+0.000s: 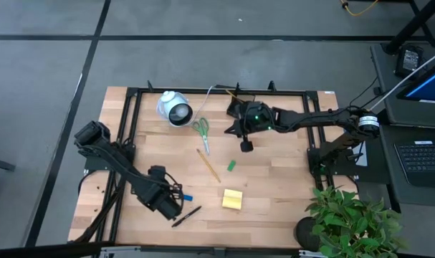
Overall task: Pick and place office supplies into organizer
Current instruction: Put the brown binder clip into the desk organizer
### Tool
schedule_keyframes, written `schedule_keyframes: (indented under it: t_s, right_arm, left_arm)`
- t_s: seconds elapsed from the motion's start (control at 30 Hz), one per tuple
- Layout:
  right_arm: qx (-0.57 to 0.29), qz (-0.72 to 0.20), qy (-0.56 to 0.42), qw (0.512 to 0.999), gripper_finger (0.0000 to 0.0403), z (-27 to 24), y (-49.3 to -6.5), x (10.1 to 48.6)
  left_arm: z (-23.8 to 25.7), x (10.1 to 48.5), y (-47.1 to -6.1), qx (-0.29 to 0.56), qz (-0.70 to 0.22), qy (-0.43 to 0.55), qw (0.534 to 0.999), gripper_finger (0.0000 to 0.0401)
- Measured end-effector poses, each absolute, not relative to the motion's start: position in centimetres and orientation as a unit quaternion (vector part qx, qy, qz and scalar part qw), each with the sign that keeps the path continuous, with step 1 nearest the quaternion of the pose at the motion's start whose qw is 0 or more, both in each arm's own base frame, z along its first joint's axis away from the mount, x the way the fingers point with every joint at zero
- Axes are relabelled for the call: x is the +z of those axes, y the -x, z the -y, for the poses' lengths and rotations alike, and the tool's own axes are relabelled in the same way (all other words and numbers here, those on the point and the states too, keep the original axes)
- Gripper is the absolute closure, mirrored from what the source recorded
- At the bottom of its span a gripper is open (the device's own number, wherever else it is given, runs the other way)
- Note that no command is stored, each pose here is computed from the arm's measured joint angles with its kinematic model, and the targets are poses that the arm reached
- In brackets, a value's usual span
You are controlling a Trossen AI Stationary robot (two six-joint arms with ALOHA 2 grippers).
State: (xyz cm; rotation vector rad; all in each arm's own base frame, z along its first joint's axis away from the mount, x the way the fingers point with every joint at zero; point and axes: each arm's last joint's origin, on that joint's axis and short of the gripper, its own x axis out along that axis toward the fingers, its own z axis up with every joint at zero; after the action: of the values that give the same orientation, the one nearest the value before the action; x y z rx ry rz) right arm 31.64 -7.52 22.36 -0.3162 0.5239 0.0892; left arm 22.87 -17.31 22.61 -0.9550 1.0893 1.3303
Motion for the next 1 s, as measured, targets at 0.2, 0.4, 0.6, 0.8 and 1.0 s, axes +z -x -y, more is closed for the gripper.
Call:
schedule_keyframes:
  t_s: [0.2, 0.4, 0.6, 0.8, 1.0]
  right_arm:
    - [0.034, -0.262, 0.152, 0.952, 0.0398, 8.2, -31.4, 22.3]
    - [0.029, -0.263, 0.151, 0.953, 0.0381, 8.5, -31.3, 22.3]
    - [0.029, -0.264, 0.15, 0.952, 0.0389, 8.6, -31.3, 22.3]
    - [0.029, -0.264, 0.15, 0.952, 0.0398, 8.6, -31.3, 22.3]
    - [0.062, -0.254, 0.141, 0.955, 0.038, 8.4, -31.3, 22.3]
  left_arm:
    - [16.7, 22.6, -23.3, 0.57, -0.45, 0.404, 0.556, 0.033]
    - [16.2, 22.3, -23.7, 0.586, -0.44, 0.403, 0.548, 0.0298]
    - [16.5, 21.2, -23.9, 0.618, -0.423, 0.398, 0.53, 0.0275]
    - [17.0, 20.3, -23.4, 0.624, -0.434, 0.395, 0.516, 0.0269]
    - [16.5, 18.5, -22.5, 0.636, -0.437, 0.384, 0.507, 0.0269]
